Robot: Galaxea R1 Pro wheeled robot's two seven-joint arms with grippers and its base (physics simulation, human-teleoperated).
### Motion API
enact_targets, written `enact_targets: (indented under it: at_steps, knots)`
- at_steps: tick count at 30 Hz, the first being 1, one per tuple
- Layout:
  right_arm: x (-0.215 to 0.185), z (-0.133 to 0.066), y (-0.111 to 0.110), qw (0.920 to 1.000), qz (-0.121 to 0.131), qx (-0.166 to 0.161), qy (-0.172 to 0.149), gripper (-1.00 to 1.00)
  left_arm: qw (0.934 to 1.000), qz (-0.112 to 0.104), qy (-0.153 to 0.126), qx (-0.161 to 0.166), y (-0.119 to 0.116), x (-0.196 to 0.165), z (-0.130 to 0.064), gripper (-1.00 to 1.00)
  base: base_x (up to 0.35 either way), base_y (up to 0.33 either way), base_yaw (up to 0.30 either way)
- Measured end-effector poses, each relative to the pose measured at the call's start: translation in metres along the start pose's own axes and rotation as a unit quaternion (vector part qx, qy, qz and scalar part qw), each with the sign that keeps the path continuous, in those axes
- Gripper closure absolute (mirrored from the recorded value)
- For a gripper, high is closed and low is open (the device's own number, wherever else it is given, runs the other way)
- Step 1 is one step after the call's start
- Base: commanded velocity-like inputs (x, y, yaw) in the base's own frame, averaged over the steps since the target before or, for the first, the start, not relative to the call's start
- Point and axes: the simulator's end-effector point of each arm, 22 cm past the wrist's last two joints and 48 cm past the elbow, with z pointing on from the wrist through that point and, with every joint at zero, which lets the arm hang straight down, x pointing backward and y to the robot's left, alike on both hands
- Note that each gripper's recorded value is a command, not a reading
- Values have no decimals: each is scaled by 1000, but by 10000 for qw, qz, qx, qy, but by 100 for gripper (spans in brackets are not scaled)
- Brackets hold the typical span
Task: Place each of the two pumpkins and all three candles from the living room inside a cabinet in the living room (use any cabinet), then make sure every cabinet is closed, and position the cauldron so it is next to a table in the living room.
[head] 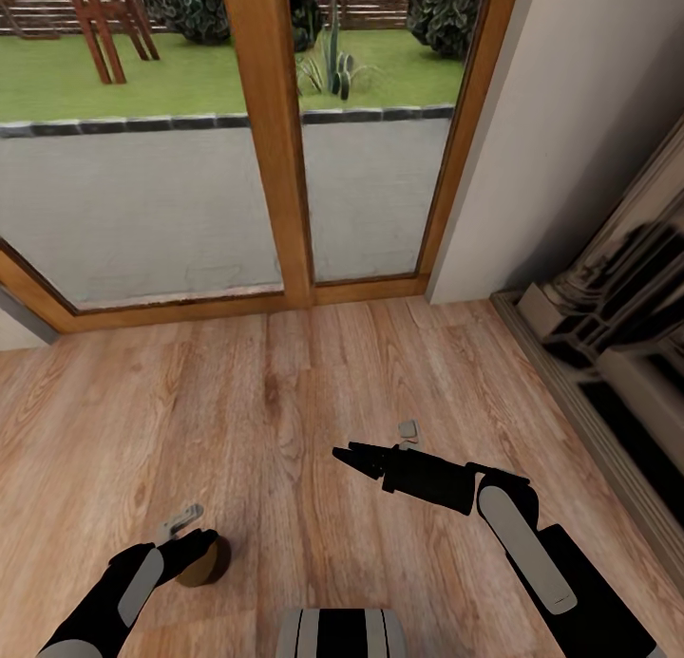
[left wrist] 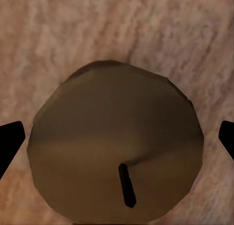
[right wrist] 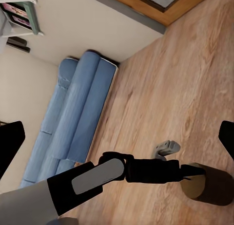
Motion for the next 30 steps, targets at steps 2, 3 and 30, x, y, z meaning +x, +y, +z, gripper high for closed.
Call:
enact_targets:
  at_steps: [2, 3, 30]
  knots:
    - [0, 0, 0, 10000, -2, 2, 2, -100, 10000, 2, -1, -1, 0, 0, 0, -100, 2, -1, 0]
    - [0, 0, 0, 10000, -2, 0, 0, -100, 10000, 2, 0, -1, 0, 0, 0, -100, 1, -1, 0]
    - [6, 1, -13, 9999, 128, 40, 32, -100, 9999, -80, 79, -15, 3, 8, 9, -100, 0, 0, 0]
